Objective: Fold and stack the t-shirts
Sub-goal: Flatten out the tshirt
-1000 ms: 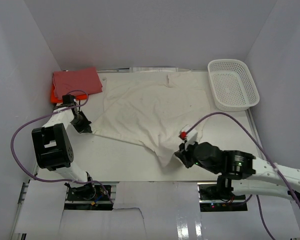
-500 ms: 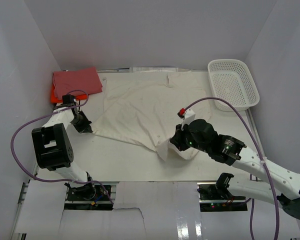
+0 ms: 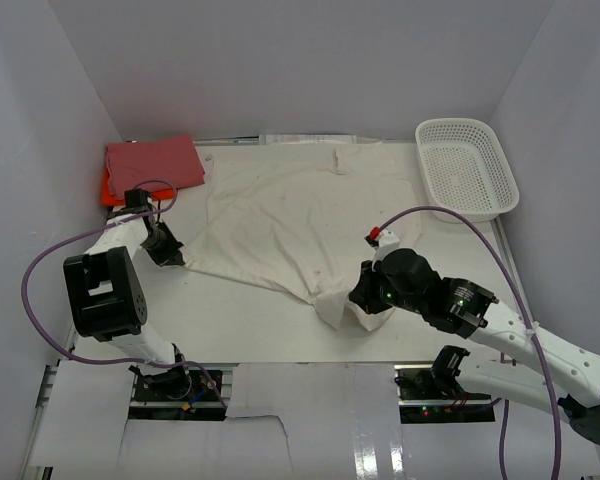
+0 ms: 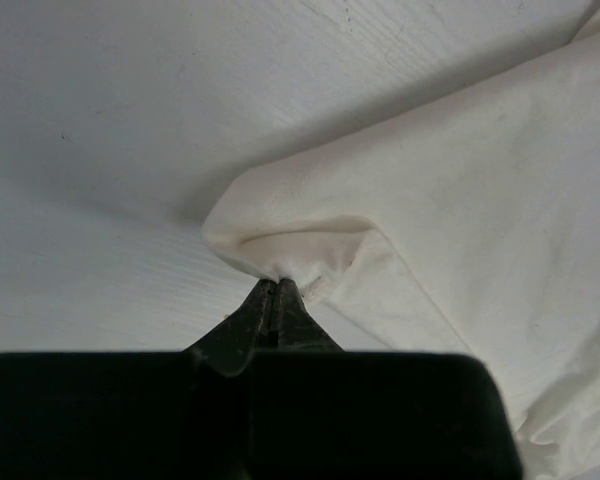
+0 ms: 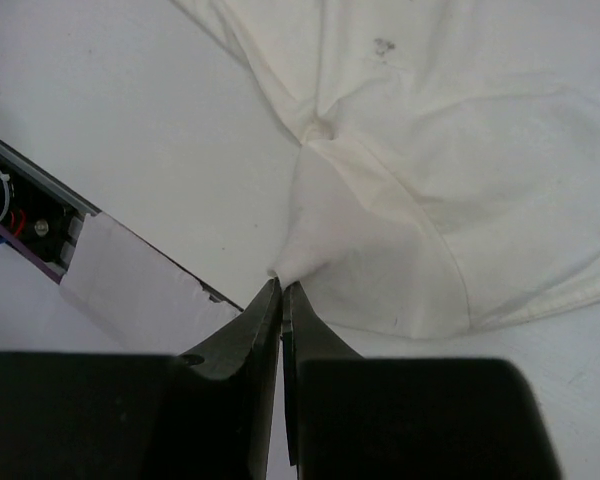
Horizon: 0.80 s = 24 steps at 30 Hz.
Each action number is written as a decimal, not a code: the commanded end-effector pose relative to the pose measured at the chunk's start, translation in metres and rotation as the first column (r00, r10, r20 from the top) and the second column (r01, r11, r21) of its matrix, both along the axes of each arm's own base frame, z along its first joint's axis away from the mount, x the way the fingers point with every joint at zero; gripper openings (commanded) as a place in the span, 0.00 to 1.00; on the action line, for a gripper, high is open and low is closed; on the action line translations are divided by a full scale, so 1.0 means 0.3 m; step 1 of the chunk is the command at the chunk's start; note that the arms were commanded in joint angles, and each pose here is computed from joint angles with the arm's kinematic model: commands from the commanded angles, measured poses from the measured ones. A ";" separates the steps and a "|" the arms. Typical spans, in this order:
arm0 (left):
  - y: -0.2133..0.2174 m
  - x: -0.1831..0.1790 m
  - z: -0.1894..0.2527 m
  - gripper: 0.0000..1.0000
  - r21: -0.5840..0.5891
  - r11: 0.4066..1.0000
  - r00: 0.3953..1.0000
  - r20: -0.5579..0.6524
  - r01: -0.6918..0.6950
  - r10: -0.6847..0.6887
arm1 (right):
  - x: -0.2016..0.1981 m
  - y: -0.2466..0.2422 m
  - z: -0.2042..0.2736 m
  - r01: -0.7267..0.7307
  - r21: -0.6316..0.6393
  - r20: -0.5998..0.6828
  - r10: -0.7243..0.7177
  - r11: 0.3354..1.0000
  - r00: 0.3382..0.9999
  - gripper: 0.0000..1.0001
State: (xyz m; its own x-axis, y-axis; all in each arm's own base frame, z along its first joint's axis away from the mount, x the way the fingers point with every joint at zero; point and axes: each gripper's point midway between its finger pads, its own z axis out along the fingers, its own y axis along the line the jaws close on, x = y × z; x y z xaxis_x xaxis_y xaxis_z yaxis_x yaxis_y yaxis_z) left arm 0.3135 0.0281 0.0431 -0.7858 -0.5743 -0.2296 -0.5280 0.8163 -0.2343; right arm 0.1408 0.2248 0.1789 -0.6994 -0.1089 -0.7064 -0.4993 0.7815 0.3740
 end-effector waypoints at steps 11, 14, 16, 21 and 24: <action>0.028 0.064 0.077 0.00 0.004 1.000 0.998 0.058 -0.030 0.030 | -0.041 -0.059 -0.151 0.059 -0.093 -0.146 -0.072 0.994 0.987 0.08; 0.020 0.067 0.080 0.00 -0.011 1.000 0.998 0.058 -0.025 0.025 | -0.023 -0.078 -0.157 0.067 -0.102 -0.153 -0.082 0.993 0.985 0.08; -0.002 0.074 0.088 0.00 -0.048 0.999 0.998 0.066 -0.018 0.021 | -0.001 -0.098 -0.165 0.085 -0.110 -0.157 -0.102 0.990 0.982 0.08; -0.043 0.100 0.108 0.00 -0.125 0.992 0.996 0.085 -0.003 0.014 | 0.059 -0.143 -0.174 0.104 -0.131 -0.150 -0.124 0.986 0.981 0.08; -0.068 0.113 0.112 0.00 -0.193 0.981 0.996 0.088 -0.005 0.023 | 0.101 -0.157 -0.164 0.118 -0.134 -0.142 -0.137 0.984 0.980 0.08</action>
